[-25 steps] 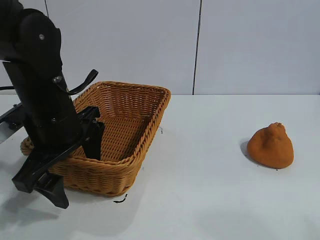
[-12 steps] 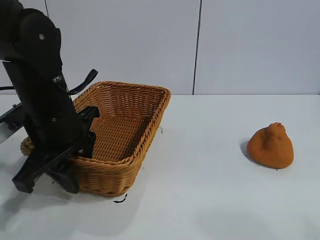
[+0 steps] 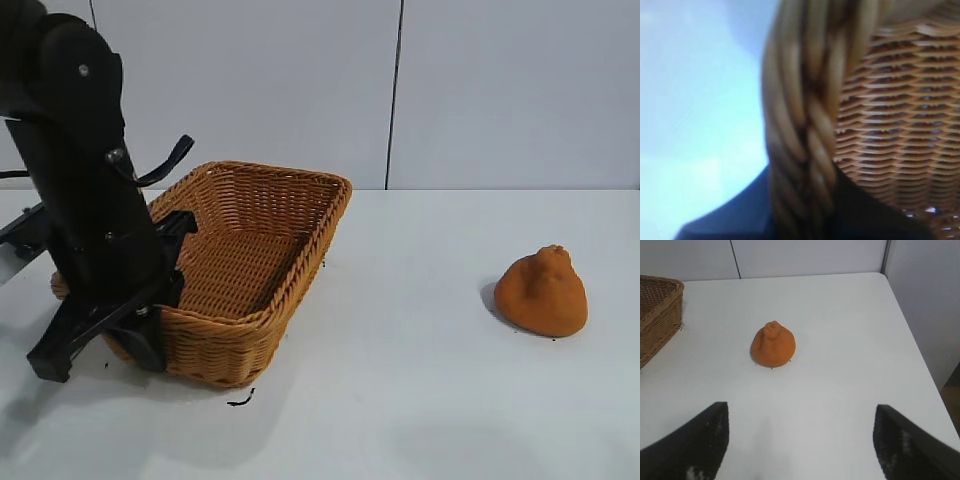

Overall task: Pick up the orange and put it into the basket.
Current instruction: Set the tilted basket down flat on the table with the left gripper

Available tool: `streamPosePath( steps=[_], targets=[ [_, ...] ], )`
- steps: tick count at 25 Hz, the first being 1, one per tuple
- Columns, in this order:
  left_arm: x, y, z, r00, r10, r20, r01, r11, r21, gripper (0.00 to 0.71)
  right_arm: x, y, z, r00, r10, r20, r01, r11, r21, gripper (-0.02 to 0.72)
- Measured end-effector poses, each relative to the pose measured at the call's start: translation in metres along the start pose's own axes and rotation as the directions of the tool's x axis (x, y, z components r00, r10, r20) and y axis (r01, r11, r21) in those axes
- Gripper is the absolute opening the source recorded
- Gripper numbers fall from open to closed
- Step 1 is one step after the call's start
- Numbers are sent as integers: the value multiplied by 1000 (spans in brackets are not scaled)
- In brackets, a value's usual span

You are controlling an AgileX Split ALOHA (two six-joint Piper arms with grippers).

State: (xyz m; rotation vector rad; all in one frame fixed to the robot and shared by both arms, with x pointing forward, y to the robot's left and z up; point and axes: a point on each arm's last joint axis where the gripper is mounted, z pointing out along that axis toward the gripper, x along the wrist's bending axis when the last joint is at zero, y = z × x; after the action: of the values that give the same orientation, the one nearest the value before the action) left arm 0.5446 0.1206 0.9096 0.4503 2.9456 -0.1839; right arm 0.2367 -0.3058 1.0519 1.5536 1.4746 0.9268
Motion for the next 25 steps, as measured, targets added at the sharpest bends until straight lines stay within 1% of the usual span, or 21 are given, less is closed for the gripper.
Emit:
streamPosePath(
  steps=[3,7,9,13,15,16,18,20,21,25],
  targets=[
    [-8,1,-7,1000,-4,15,4,1000,3,93,0,0,0,1000,0,0,0,1000,0,545],
    [-21,4,-28,999,9,43,-9,1000,8,94,0,0,0,1000,0,0,0,1000,0,545],
    [-26,8,-39,998,45,47,-45,999,7,94,0,0,0,1000,0,0,0,1000,0,545],
    [-41,19,-58,986,150,79,-151,989,5,94,0,0,0,1000,0,0,0,1000,0,545],
    [-48,26,-65,975,198,104,-201,979,20,93,0,0,0,1000,0,0,0,1000,0,545],
    [-48,26,-65,975,198,104,-201,979,20,93,0,0,0,1000,0,0,0,1000,0,545],
    [-56,39,-74,953,266,147,-276,960,51,93,0,0,0,1000,0,0,0,1000,0,545],
    [-58,49,-77,937,311,162,-324,944,59,93,0,0,0,1000,0,0,0,1000,0,545],
    [-58,55,-78,925,342,165,-355,933,62,93,0,0,0,1000,0,0,0,1000,0,545],
    [-54,79,-81,866,481,137,-492,869,62,93,0,0,0,1000,0,0,0,1000,0,545]
  ],
)
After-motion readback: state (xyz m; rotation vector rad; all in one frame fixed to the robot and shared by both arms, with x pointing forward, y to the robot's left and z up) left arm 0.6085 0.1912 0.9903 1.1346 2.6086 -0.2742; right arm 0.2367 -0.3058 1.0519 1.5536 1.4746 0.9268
